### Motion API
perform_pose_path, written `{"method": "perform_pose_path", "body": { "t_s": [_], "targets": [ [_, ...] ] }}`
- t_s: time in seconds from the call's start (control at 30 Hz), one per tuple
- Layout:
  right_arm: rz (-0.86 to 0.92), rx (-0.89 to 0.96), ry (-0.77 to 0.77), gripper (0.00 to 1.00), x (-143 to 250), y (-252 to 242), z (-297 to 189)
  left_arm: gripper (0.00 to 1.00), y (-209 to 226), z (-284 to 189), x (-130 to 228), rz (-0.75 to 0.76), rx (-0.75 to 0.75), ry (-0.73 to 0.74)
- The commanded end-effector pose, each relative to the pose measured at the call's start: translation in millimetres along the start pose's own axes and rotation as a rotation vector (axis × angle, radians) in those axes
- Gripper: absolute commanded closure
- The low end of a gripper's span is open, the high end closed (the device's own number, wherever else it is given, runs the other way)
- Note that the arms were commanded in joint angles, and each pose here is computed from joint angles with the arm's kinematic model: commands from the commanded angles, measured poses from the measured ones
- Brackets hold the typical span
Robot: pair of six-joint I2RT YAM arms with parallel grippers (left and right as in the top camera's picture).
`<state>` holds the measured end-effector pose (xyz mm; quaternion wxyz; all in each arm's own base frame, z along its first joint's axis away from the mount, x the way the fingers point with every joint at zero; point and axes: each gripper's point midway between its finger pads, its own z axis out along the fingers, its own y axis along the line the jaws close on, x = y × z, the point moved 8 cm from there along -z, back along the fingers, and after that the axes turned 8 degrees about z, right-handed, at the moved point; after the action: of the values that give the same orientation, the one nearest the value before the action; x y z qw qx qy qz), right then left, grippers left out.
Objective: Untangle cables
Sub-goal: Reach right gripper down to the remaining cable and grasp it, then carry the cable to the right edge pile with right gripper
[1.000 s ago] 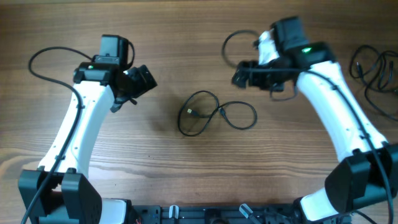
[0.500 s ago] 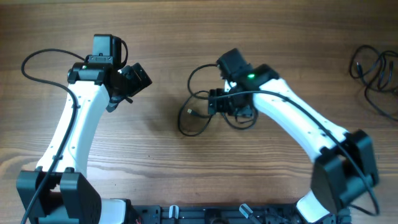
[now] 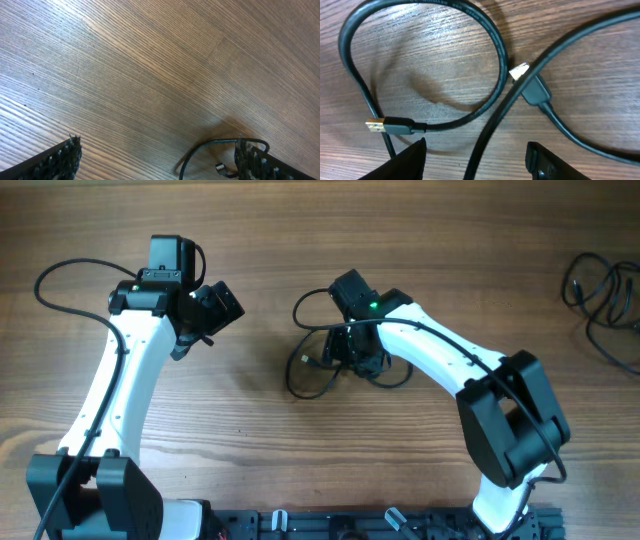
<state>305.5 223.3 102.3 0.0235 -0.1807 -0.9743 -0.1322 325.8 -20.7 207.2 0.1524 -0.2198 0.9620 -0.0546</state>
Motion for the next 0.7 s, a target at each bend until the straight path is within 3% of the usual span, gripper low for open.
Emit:
{"method": "perform_pose_path", "body": {
  "t_s": [0.0,0.2,0.37,0.67],
  "targets": [
    [0.025,0.03,0.023,0.4,-2,-3,19,0.0,1,-2,-2,-0.013,-0.005,-0.014],
    [0.023,0.037,0.028,0.51,-4,-4,30,0.0,1,-2,-2,-0.014,-0.004,-0.013],
    [0.003,0.01,-0.015,0.67,-10,2,30,0.0,1,-2,-2,-0.013,-0.003,-0.012],
    [-0.057,0.026,-0.034,0.74,-2,9,45,0.0,0,-2,-2,-0.013,0.006,-0.008]
  ]
}}
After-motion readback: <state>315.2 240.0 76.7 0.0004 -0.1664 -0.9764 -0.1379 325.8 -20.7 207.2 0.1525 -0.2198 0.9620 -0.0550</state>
